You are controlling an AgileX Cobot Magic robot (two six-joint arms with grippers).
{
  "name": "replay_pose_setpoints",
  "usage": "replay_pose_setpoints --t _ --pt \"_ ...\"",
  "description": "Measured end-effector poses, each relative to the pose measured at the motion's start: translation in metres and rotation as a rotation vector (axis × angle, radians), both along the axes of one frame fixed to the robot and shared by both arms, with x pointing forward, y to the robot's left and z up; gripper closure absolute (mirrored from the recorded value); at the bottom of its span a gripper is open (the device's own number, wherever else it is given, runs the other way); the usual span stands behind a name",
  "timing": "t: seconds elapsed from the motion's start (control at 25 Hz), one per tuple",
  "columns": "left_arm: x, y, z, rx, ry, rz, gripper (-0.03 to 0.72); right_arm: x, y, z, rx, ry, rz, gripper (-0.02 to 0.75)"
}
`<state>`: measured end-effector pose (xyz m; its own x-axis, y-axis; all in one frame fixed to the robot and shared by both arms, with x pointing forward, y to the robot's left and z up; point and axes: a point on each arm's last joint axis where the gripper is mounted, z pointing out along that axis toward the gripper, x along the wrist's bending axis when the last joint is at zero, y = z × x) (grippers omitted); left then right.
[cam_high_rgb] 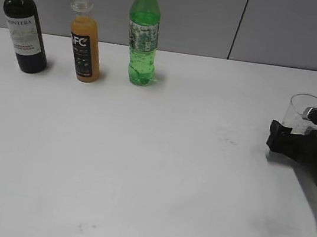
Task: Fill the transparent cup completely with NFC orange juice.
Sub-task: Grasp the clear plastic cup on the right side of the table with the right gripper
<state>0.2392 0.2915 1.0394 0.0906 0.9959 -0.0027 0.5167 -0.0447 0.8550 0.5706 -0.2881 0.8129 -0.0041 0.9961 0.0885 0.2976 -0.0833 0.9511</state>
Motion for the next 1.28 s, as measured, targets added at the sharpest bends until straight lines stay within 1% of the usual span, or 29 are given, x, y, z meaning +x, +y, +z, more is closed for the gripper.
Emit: replay_pose_setpoints --t 0.24,0.32,0.48,0.64,0.84,1.12,1.28 --pt "0.0 0.0 0.0 0.0 0.0 0.0 0.459 0.0044 0.0008 0.0007 0.0 -0.01 0.008 0.071" --pt "0.0 0.0 0.0 0.0 0.0 0.0 0.459 0.0046 0.0009 0.0007 -0.001 -0.01 0.009 0.097" --pt "0.0 0.0 0.0 0.0 0.0 0.0 0.459 0.0044 0.0019 0.0001 -0.033 -0.01 0.031 0.155" --pt "0.0 0.0 0.0 0.0 0.0 0.0 0.459 0.0043 0.0023 -0.0004 -0.041 -0.008 0.038 0.167" --pt "0.0 0.0 0.0 0.0 0.0 0.0 0.459 0.0043 0.0023 -0.0004 -0.044 -0.008 0.039 0.203" --pt "0.0 0.0 0.0 0.0 0.0 0.0 0.458 0.0045 0.0027 -0.0003 -0.059 -0.01 0.048 0.203" --pt "0.0 0.0 0.0 0.0 0.0 0.0 0.456 0.0047 0.0091 0.0036 -0.067 -0.021 0.123 0.204"
